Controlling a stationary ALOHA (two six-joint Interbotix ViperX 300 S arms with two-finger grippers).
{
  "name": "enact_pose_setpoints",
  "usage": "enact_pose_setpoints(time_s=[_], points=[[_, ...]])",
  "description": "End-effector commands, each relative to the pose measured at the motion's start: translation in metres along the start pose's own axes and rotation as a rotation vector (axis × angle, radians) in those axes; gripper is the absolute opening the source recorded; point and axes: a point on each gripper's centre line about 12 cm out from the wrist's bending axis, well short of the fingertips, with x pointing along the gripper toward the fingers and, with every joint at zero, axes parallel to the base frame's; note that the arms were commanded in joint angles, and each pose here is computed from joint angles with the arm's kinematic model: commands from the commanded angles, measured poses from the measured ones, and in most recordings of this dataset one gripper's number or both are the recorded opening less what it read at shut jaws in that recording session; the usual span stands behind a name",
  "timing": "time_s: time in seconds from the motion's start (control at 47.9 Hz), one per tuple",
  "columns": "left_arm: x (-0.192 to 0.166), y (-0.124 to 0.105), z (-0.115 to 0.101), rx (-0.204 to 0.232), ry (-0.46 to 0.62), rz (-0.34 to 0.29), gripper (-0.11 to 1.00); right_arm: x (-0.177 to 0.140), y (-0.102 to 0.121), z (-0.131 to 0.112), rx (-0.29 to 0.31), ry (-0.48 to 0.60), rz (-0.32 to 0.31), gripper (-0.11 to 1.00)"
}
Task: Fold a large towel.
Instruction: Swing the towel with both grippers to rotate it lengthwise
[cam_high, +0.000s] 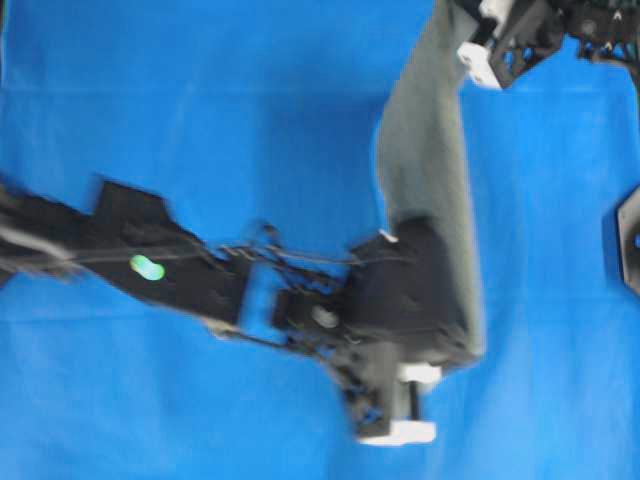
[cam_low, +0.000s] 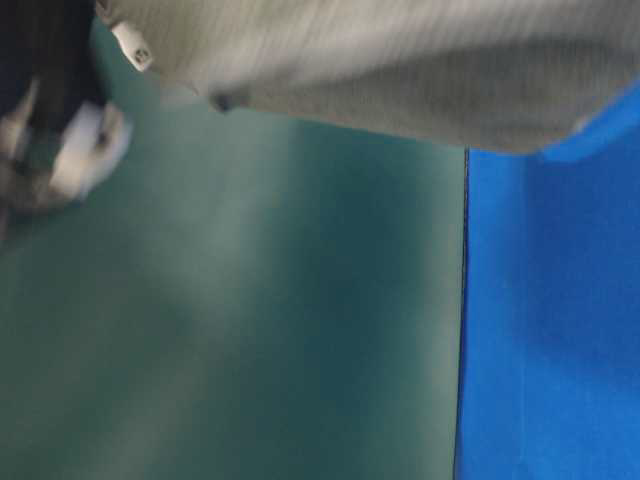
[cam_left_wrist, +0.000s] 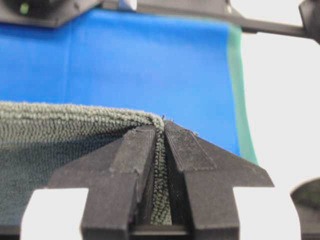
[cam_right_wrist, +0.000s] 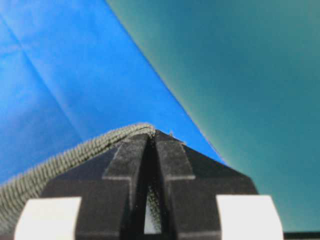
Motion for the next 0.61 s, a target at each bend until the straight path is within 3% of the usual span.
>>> enact_pose_setpoints(time_s=[0.0, 0.209, 0.376, 0.48, 0.585], points=[[0.005, -0.058, 0.021, 0.036, -0.070, -0.106, 0.03, -0.011, -0.024, 0.000, 0.022, 0.009, -0.085, 0.04], [0.032, -0.068, 0.036, 0.037, -0.120, -0.127, 0.03, -0.033, -0.034, -0.009, 0.033, 0.020, -0.124, 0.04], [0.033, -0.078, 0.024, 0.004, -0.070, -0.137, 0.03, -0.015, -0.027, -0.008, -0.025, 0.058, -0.111, 0.04], [0.028, -0.077, 0.005, -0.069, -0.010, -0.128, 0.03, 0.013, -0.018, -0.008, -0.067, 0.113, -0.096, 0.04], [0.017, -0.064, -0.026, -0.183, 0.060, -0.097, 0.03, 0.047, -0.006, -0.011, -0.115, 0.160, -0.072, 0.04]])
